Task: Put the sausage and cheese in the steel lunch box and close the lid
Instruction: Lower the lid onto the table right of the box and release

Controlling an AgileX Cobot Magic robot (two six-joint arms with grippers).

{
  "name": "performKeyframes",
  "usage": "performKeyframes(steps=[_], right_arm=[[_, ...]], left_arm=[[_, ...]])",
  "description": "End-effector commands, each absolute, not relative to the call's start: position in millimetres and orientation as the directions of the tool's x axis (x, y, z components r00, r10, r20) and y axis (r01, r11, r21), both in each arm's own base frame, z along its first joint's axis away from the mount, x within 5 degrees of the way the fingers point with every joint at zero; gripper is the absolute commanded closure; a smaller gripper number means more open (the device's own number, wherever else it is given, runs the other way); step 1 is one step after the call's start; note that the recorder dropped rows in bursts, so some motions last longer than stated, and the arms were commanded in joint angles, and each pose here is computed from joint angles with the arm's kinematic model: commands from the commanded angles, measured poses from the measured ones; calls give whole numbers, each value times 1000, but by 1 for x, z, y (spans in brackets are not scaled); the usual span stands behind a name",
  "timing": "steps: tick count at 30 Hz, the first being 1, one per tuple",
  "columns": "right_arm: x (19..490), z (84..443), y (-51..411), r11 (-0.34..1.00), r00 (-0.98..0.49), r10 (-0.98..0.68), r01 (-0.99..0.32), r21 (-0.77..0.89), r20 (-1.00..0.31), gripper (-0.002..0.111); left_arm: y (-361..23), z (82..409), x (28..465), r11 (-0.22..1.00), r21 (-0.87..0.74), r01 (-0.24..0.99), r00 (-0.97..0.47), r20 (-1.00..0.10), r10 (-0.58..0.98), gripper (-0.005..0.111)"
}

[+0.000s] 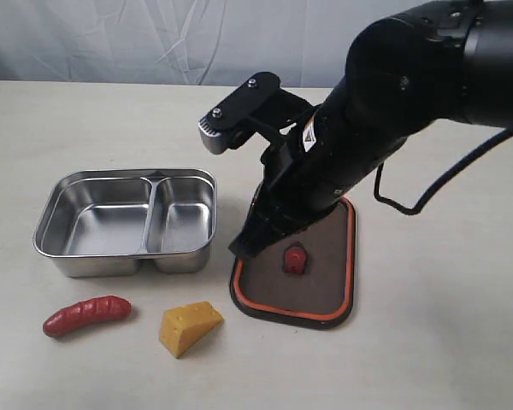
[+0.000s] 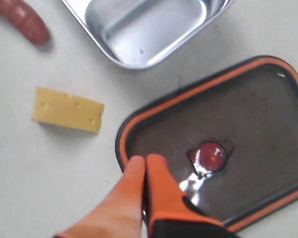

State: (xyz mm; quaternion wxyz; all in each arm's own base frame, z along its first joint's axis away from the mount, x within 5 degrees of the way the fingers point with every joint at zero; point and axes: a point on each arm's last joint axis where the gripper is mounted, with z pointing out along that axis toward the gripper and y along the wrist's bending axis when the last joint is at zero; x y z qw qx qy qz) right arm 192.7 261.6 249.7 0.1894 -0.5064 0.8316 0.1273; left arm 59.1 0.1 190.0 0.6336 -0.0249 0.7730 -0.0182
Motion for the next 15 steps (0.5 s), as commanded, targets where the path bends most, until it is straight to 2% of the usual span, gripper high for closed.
performKeyframes(steps=[1,7,11,15], right_arm=[[188,245,260,516,-465,-682,-853,80,-565,108],[181,223,249,560,-497,-628,-823,95,-599,108],[176,212,241,572,-512,-629,-815,98,-584,108],[175,206,238,607,-531,-571,-786,113,-626,108]], left_arm=[[0,189,59,998,-59,-16,-192,-979,-60,106],[0,189,59,998,-59,-16,-192,-979,-60,106],[2,194,59,999,48,-18,-147,-988,45,106],[-1,199,60,990,-141,-8,-87,-986,-141,106]])
